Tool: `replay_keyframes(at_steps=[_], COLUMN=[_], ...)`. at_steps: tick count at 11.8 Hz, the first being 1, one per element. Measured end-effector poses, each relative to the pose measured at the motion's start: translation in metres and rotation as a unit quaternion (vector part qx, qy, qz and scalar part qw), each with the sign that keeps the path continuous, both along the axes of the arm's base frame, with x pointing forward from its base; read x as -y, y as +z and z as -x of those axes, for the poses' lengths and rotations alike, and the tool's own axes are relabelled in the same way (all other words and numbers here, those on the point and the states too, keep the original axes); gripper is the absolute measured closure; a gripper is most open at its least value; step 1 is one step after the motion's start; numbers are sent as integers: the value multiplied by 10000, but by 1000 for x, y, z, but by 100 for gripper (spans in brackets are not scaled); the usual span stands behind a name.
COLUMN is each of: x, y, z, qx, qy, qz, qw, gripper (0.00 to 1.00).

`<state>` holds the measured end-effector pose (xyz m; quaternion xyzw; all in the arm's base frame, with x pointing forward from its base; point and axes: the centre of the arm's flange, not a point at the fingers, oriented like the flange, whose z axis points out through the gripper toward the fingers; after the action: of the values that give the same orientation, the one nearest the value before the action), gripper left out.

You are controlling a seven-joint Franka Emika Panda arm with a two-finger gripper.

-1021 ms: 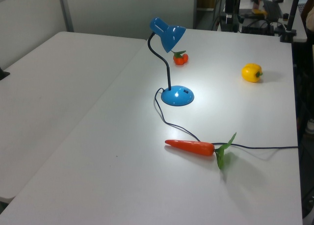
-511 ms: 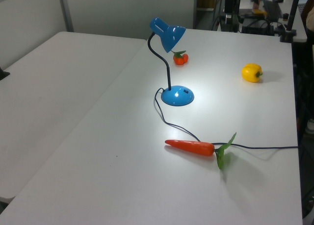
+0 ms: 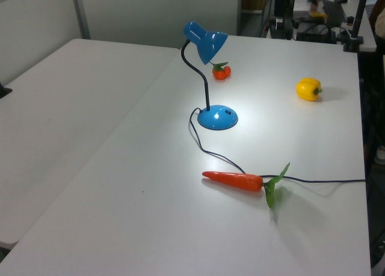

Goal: Turn off lamp
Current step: 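Move the gripper down toward the blue lamp's round base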

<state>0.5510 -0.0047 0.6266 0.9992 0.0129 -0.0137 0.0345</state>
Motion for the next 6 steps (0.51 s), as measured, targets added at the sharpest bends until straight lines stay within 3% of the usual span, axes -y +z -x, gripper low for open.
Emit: replay_keyframes(at_steps=[1, 2, 6], x=[0, 0, -4], y=[0, -1, -5], z=[0, 0, -2], qx=[-2, -7, -41], qy=[0, 1, 30], qz=[0, 0, -3], qw=[10000, 10000, 10000], gripper=[7, 19, 84])
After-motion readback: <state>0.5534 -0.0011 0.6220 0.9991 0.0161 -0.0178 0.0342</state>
